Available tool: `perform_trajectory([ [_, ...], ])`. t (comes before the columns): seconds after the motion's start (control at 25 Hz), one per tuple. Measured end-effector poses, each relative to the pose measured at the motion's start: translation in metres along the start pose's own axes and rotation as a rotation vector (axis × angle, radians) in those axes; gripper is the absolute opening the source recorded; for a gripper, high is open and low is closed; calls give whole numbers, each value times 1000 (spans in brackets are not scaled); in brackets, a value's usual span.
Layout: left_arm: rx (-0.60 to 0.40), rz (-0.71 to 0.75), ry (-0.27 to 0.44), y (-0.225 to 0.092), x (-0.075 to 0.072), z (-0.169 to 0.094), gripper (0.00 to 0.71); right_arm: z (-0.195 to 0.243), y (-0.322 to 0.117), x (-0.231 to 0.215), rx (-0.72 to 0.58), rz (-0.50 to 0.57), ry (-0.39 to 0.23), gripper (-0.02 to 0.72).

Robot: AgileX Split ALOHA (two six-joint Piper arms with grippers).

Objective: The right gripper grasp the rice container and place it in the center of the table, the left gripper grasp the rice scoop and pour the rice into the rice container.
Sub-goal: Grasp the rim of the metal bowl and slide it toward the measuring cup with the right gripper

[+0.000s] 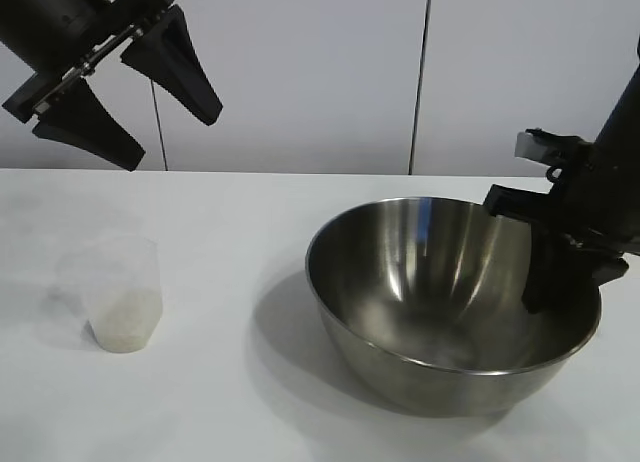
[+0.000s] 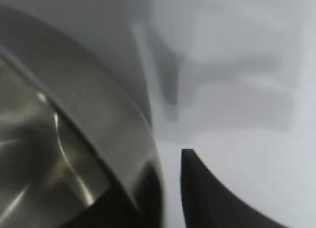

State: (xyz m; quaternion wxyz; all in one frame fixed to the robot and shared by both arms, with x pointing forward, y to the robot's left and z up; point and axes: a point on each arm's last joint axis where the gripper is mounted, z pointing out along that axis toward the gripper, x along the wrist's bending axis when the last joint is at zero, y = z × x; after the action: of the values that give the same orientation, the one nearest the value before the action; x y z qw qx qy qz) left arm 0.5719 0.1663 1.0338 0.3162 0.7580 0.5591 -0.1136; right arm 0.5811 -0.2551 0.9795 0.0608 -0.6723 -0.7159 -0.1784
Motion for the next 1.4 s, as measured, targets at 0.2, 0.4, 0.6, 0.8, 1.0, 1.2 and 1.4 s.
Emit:
perform_trajectory([
  [0.2,0,0,0,0,0,0,624,-18,0,8,-26,46,15,18],
  [0.4,0,0,0,0,0,0,624,-12,0,25,-34,17,8,18],
  [0.6,0,0,0,0,0,0,624,6,2,54,-59,-1,22,18],
  [0.8,-1,0,0,0,0,0,624,49,2,66,-10,4,9,18],
  [1.0,-1,0,0,0,0,0,624,76,1,75,3,-10,4,18],
  [1.2,-3,0,1,0,0,0,624,77,3,77,-25,-14,7,149],
  [1.4,-4,0,2,0,0,0,624,76,4,76,-22,-9,8,418],
])
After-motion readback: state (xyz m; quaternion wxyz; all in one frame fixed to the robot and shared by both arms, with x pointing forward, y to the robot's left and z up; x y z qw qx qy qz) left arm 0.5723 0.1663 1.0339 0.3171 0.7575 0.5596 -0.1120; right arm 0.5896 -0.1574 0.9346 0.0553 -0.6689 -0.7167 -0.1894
